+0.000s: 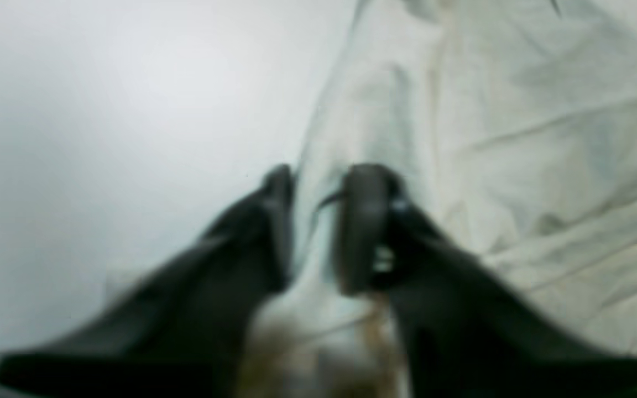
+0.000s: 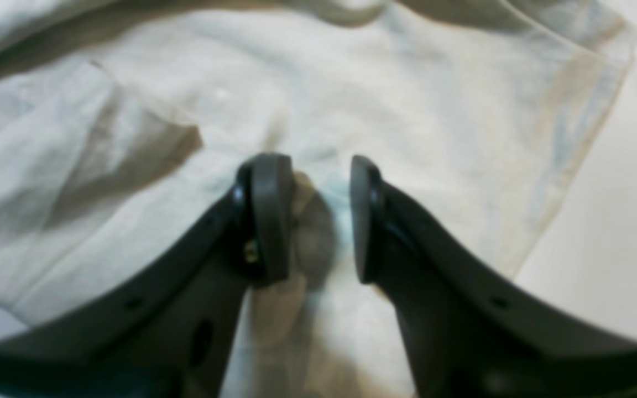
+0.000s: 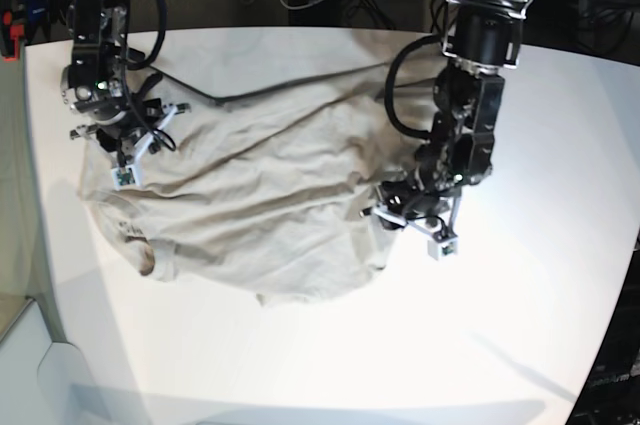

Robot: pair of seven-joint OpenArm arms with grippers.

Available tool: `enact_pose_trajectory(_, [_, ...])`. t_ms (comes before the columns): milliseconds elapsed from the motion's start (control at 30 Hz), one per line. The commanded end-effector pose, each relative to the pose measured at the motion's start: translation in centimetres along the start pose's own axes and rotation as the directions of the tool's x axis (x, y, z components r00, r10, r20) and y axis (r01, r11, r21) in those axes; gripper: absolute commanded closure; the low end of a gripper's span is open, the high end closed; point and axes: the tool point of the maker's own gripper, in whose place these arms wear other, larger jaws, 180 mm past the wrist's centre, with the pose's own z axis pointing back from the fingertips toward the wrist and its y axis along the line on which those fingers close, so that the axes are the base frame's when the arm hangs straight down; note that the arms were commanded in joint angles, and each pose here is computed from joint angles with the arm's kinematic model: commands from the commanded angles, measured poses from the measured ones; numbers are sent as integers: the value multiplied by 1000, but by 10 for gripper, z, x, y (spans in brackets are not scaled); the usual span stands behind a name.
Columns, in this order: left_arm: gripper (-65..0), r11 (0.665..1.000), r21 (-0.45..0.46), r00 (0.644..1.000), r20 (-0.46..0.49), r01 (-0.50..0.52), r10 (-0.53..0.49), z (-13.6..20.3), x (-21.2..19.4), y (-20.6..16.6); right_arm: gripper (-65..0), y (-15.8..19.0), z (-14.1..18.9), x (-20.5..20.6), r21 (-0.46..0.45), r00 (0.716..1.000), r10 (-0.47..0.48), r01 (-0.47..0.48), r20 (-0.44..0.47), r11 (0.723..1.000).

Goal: Layout the t-shirt on the table in an organized manner, then fold the t-shirt properly
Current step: 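Release the shirt with the right gripper and move the left gripper onto the shirt, then grasp the shirt fabric with the left gripper near its middle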

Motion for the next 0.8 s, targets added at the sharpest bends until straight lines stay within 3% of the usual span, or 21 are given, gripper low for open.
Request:
enact_pose_trajectory(0, [-58,1000,4,998,-59,-6,6,-2,-15,1,-197,-3,2,5,0,1000,16,-16,9,1000])
enact_pose_trajectory(67, [0,1000,14,997,-77,-13,14,-4,-22,6,-197,-3,2,5,0,1000,16,-16,9,1000])
enact_pose_trajectory(200, [0,1000,8,998,-66,-3,4,0,-22,4,-197,-3,3,4,-2,1000,16,-16,7,1000])
enact_pose_trajectory(300, [0,999,-38,1000,9,26,-26,12,2,-15,-197,-3,3,4,-2,1000,16,-16,6,1000])
enact_pose_trajectory(367, [0,991,-91,993,75,101,-94,26,20,-42,-197,-3,3,4,-2,1000,16,-16,6,1000])
enact_pose_trajectory(500, [0,943,-182,947,216,279,-239,60,44,-102,-197,-3,3,4,0,1000,14,-14,7,1000])
enact_pose_trajectory(600, [0,902,-241,914,286,358,-287,80,44,-145,-197,-2,3,5,3,1000,14,-14,9,1000])
enact_pose_trajectory(767, [0,853,-302,893,291,425,-342,85,17,-191,-197,-4,3,4,-3,1000,17,-17,7,1000])
